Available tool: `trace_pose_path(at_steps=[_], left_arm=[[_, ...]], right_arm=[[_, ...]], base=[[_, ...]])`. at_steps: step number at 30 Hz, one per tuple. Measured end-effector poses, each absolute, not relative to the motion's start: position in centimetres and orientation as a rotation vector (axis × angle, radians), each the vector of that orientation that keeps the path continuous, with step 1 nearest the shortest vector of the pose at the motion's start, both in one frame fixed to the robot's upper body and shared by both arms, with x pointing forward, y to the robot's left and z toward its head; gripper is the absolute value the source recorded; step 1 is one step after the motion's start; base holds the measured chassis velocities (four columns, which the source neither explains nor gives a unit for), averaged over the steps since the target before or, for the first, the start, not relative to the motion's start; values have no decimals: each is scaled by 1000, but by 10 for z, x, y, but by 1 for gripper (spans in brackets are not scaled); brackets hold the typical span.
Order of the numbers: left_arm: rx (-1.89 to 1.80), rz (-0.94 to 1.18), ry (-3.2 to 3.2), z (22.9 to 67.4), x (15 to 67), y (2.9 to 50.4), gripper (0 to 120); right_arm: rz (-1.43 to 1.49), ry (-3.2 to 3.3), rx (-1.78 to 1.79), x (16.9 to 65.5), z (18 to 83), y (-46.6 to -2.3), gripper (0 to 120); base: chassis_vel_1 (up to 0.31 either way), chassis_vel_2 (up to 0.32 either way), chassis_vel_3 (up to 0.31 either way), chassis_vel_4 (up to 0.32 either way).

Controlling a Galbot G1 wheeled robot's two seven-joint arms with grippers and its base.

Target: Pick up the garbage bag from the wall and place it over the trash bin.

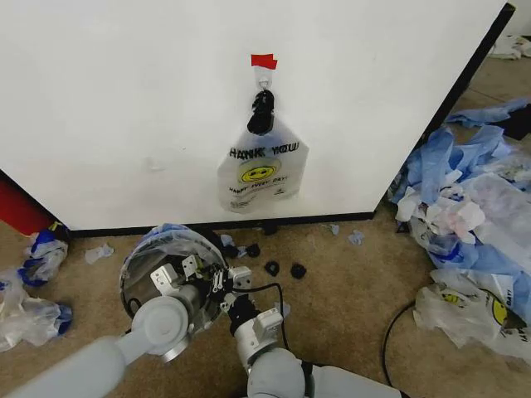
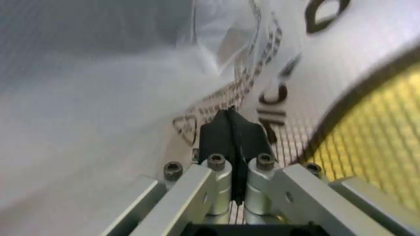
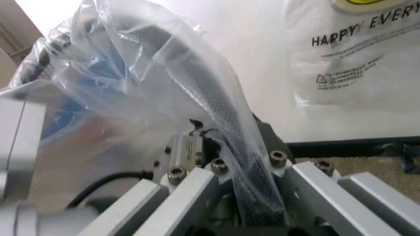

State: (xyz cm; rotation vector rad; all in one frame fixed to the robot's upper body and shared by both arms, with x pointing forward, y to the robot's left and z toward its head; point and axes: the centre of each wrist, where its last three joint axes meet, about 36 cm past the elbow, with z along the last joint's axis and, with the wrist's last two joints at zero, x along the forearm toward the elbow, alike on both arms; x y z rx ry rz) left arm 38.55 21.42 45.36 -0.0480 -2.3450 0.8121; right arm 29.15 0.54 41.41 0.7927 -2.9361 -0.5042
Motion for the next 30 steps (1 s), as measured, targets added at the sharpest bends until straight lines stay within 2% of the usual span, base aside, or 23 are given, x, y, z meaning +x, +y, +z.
trace_pose_path(at_steps=[30], left_arm=[[-47,747,-2442,450,400,225,0]], right_arm=[[-489,-2914,792,271,403,0,0]], base=[[0,0,0,0]])
